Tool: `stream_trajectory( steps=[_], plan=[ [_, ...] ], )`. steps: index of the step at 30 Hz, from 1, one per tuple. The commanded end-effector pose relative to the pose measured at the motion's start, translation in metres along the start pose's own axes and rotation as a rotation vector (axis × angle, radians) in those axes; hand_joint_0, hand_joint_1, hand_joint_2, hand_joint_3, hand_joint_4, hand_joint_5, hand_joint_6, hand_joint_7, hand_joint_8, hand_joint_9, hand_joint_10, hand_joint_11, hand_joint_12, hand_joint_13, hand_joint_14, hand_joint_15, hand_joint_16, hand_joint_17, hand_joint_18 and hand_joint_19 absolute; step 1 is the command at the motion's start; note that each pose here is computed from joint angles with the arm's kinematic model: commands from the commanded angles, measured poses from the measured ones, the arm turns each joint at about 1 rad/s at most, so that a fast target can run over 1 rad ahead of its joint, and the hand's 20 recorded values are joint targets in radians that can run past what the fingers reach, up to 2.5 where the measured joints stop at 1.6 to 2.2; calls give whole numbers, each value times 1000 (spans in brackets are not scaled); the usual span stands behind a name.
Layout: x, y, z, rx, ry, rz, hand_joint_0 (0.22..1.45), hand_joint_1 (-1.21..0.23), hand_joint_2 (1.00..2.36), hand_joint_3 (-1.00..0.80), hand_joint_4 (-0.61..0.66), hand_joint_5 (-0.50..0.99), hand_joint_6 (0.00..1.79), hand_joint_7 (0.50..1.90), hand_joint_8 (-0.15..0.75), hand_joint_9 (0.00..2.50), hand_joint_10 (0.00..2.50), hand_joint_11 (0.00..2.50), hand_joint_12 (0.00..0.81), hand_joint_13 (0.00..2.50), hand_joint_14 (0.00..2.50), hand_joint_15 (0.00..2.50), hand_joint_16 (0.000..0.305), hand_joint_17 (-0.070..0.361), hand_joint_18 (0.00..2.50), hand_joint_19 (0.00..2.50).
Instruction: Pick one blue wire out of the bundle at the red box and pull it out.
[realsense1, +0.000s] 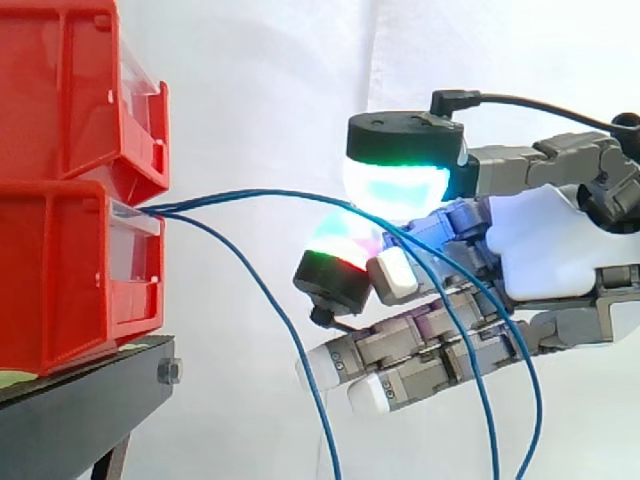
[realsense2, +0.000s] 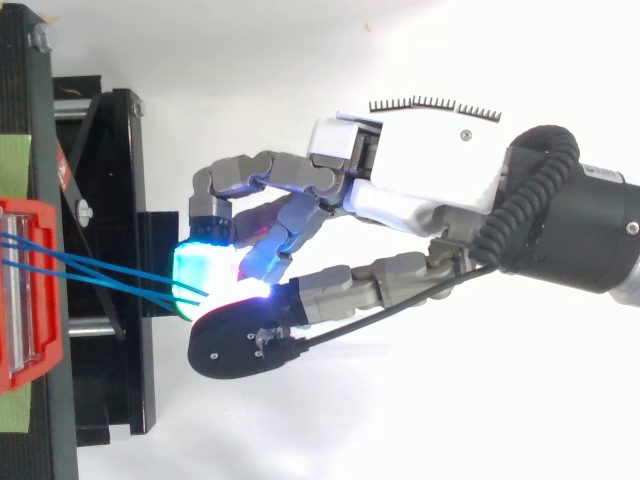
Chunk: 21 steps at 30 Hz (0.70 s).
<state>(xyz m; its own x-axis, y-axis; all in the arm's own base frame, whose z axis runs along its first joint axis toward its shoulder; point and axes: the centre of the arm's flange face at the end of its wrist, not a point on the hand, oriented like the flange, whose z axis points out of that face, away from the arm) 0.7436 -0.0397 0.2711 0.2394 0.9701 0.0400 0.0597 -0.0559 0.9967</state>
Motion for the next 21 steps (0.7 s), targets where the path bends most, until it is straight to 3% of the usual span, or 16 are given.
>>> stream_trajectory(
  steps=[1,6,13,21],
  plan=[
    [-1,0,0,1,-1,-1,606,-734,1020,-140,416,-22,504,1423,216,1029,19,475,361,458,8,173,60,134,362,373],
    [-1,0,0,1,-1,-1,633,-746,1022,-179,394,-33,505,1358,219,1009,21,529,357,449,8,180,57,129,350,360],
    [0,0,0,-1,0,1,605,-798,1024,-177,331,-47,502,1475,225,983,29,719,367,412,9,195,58,131,322,338],
    [0,0,0,0,0,1,593,-875,1020,-237,341,-52,500,1528,227,939,28,727,371,356,7,156,60,134,285,289]
  ],
)
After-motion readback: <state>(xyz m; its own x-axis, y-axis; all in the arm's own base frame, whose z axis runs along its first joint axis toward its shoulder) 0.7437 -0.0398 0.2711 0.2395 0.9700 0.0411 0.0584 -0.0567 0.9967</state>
